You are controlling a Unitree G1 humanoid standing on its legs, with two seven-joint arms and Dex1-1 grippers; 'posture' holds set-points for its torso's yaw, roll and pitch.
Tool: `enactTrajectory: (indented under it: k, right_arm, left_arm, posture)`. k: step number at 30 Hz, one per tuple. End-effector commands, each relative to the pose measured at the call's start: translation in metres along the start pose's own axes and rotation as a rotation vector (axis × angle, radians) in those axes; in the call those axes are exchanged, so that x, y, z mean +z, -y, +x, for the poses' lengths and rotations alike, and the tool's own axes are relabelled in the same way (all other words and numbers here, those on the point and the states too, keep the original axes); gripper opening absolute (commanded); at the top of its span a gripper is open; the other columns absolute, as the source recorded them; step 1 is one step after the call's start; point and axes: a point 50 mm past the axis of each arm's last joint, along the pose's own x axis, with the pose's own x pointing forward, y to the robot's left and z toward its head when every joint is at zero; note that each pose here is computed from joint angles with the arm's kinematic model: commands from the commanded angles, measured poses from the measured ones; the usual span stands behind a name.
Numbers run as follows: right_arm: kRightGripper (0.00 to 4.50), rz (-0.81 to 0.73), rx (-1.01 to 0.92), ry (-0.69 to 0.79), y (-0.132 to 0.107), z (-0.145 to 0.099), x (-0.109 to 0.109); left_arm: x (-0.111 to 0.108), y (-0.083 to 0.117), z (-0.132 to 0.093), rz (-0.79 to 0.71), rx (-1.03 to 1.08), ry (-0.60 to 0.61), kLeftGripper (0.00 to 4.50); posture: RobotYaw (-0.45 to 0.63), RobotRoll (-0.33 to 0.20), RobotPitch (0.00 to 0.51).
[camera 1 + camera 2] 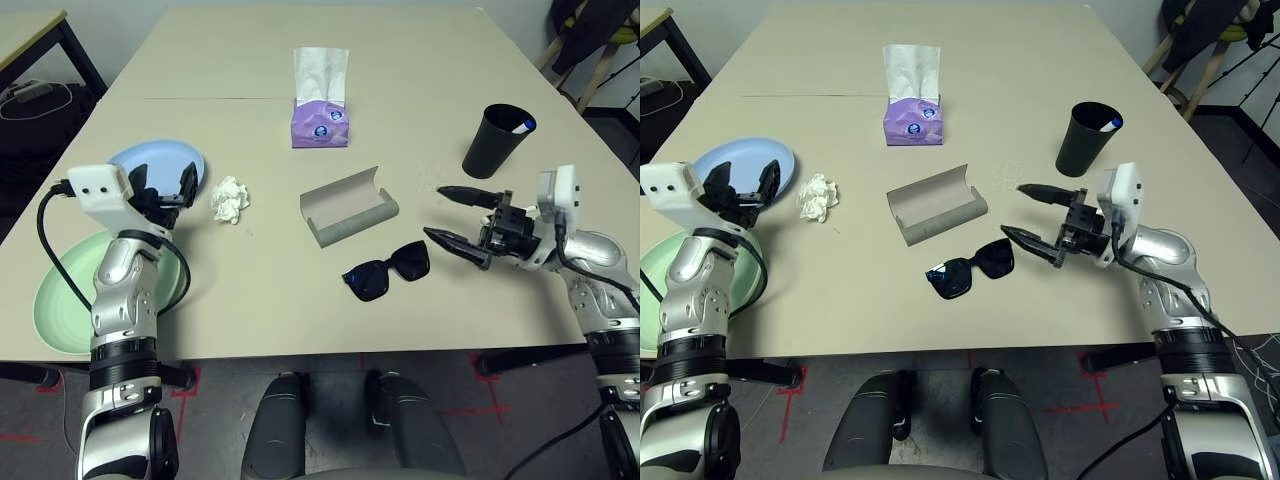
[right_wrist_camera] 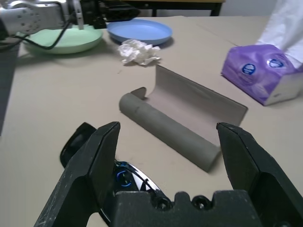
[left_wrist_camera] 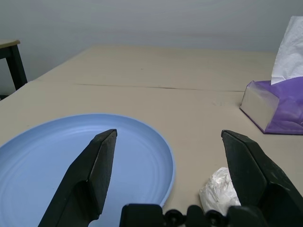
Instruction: Organize and tidy the items on the table.
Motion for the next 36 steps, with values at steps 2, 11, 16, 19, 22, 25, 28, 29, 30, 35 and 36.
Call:
enactTrajectory:
  k: [2, 11, 16, 19, 22, 25, 28, 29, 30, 35, 36]
  right_arm:
    - [4.47, -0.030, 0.090, -0.005, -0.001, 0.003, 0.002]
    - [4.47, -0.035, 0.187, -0.028, -0.005, 0.009, 0.002]
    - [4.47, -0.025, 0.187, -0.027, -0.006, 0.010, 0.001]
    - [4.47, -0.023, 0.195, -0.019, -0.008, 0.013, 0.001]
    - [4.47, -0.018, 0.201, -0.014, -0.011, 0.014, 0.001]
    - [4.47, -0.015, 0.204, -0.011, -0.012, 0.015, 0.001]
    - [4.47, -0.011, 0.204, -0.008, -0.013, 0.016, 0.001]
    - [4.47, -0.010, 0.202, -0.008, -0.013, 0.017, 0.001]
    - [4.47, -0.009, 0.202, -0.008, -0.012, 0.017, 0.001]
    - [4.47, -0.010, 0.197, -0.004, -0.012, 0.019, 0.000]
    - [4.47, -0.011, 0.198, -0.004, -0.012, 0.019, 0.001]
  left_arm:
    - [0.000, 0.000, -0.002, 0.019, -0.022, -0.021, 4.50]
    - [0.025, -0.019, -0.012, 0.270, -0.241, -0.257, 4.50]
    - [0.048, -0.056, -0.020, 0.149, -0.075, -0.403, 4.50]
    - [0.055, -0.072, -0.028, 0.098, -0.002, -0.479, 4.50]
    - [0.065, -0.092, -0.038, 0.046, 0.083, -0.528, 4.50]
    - [0.070, -0.104, -0.050, 0.032, 0.116, -0.583, 4.50]
    - [0.071, -0.113, -0.063, 0.040, 0.133, -0.639, 4.50]
    - [0.069, -0.115, -0.069, 0.030, 0.135, -0.657, 4.50]
    - [0.067, -0.117, -0.072, 0.022, 0.137, -0.667, 4.50]
    - [0.048, -0.118, -0.083, 0.006, 0.135, -0.720, 4.50]
    - [0.046, -0.118, -0.084, 0.004, 0.131, -0.728, 4.50]
  posture:
    - [0.09, 0.000, 0.126]
    - [0.11, 0.000, 0.135]
    - [0.13, 0.000, 0.138]
    - [0.13, 0.000, 0.139]
    - [0.13, 0.000, 0.140]
    - [0.13, 0.000, 0.143]
    - [0.13, 0.000, 0.144]
    - [0.14, 0.000, 0.145]
    - [0.14, 0.000, 0.145]
    - [0.14, 0.000, 0.143]
    - [0.14, 0.000, 0.143]
